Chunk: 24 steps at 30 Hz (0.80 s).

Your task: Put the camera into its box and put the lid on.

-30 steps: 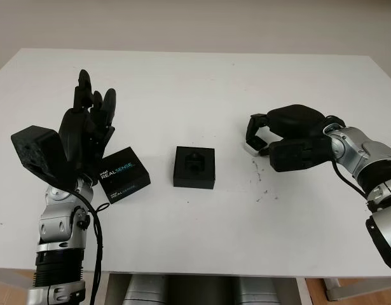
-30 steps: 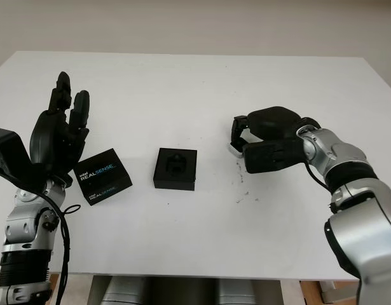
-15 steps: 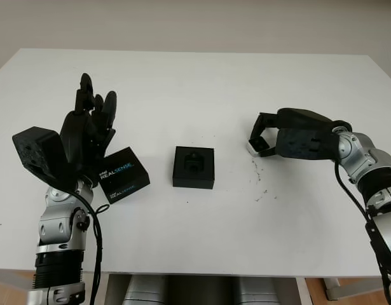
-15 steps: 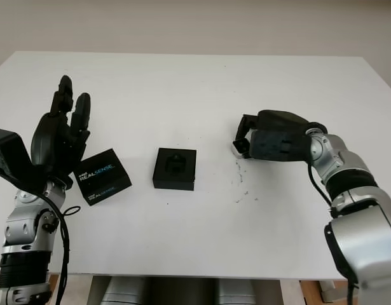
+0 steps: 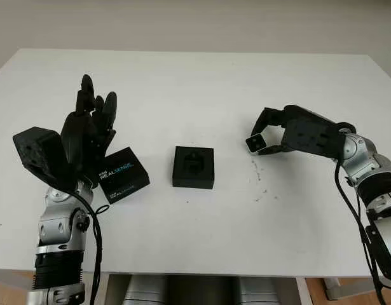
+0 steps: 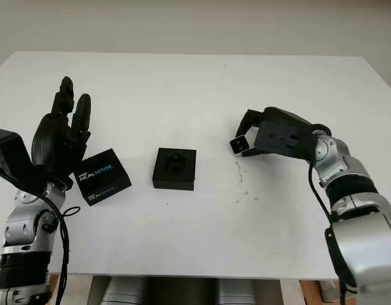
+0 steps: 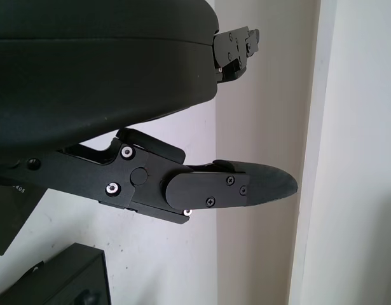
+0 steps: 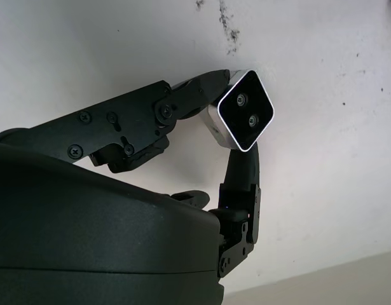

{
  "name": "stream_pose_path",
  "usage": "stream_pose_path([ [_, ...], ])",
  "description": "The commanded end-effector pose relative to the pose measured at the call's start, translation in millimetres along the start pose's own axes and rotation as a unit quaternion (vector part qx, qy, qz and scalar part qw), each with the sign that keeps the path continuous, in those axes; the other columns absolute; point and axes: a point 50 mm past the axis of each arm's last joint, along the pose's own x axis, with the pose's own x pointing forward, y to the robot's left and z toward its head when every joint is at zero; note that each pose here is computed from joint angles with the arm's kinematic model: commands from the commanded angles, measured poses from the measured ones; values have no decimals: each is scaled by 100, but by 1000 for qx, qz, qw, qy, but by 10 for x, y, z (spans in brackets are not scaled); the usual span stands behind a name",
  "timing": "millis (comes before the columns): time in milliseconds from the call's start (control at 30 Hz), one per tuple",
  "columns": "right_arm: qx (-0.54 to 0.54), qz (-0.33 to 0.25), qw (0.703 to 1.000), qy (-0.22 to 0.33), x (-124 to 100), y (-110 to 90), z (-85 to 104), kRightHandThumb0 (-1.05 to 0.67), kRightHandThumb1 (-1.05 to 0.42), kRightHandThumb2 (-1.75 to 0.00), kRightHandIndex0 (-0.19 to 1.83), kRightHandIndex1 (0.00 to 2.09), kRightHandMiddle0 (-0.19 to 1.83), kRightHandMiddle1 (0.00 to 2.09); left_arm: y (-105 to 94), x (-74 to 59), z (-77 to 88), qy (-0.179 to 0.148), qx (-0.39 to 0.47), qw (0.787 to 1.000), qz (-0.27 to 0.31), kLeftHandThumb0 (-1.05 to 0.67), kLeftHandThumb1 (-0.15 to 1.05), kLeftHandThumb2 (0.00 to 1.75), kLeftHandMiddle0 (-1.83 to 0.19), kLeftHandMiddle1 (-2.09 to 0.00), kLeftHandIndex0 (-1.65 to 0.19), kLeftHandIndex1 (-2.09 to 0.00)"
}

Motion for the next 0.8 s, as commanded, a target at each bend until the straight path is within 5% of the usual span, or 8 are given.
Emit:
stream_pose_path([
  [0,13,-22,1000,-15,4,-27,44,-31,-94,-5,34,4,33,146,28,-14,43,-6,8,1000,-1,-64,105,39,19,-2,19,0],
  [767,243,-87,961,-103,-79,160,235,-32,-94,-6,26,3,26,163,93,-7,52,0,12,1000,-6,-63,105,39,19,-1,19,0],
])
